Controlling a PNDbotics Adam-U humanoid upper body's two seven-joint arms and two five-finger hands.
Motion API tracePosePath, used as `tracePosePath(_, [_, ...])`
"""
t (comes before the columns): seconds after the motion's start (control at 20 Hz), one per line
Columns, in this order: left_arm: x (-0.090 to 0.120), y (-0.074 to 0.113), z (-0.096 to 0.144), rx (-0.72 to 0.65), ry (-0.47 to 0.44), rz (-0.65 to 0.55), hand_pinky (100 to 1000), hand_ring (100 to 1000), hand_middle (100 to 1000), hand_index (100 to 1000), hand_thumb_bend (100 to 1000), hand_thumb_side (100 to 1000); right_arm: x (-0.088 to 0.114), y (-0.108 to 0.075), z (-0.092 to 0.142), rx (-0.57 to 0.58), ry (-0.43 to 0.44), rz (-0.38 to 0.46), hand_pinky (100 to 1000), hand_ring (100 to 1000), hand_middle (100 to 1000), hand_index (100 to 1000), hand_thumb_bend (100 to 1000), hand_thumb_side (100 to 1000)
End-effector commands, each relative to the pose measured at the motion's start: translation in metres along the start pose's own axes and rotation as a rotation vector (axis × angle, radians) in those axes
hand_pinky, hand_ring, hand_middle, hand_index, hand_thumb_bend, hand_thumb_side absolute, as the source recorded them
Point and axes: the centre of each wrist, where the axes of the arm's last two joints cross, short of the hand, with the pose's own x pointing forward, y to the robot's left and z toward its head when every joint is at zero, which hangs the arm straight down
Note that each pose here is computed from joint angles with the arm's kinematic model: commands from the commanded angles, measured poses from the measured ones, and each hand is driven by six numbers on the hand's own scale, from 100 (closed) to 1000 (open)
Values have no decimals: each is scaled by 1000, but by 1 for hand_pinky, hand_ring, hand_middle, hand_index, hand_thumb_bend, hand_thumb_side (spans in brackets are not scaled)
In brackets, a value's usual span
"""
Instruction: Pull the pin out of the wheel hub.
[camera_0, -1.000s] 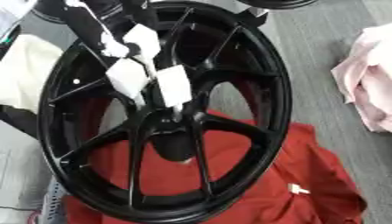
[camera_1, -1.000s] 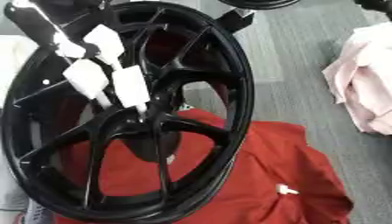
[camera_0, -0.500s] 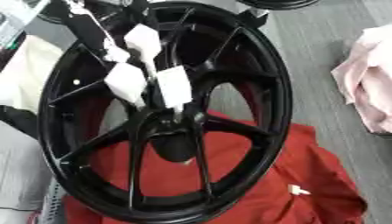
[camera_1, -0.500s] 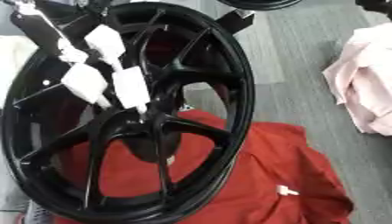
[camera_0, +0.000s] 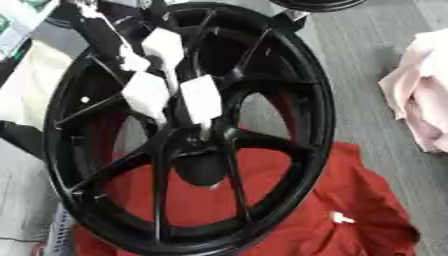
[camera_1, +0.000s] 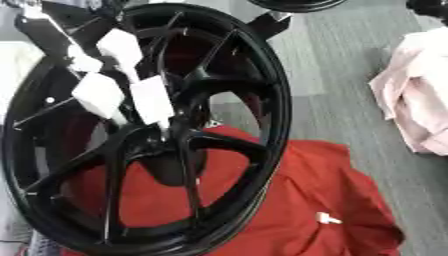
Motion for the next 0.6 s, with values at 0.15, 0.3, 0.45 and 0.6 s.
tracePosePath(0.15, [3, 8, 7, -10, -16, -38, 735, 551, 406, 563, 117, 280, 8, -4, -3, -4, -30, 1, 760, 638, 561, 618, 100, 663])
tracePosePath(0.3, [3, 11, 9, 2, -16, -42, 716, 508, 348, 493, 100, 239, 7, -4, -3, -2, -27, 0, 760, 638, 561, 618, 100, 666])
tracePosePath(0.45, [4, 16, 14, 24, -13, -45, 700, 494, 330, 451, 100, 184, 7, -4, -3, -3, -26, 1, 760, 638, 561, 618, 100, 666])
tracePosePath(0.6, [4, 21, 19, 48, -11, -33, 682, 483, 321, 409, 100, 109, 7, -4, -3, -4, -27, 1, 761, 638, 561, 618, 100, 670])
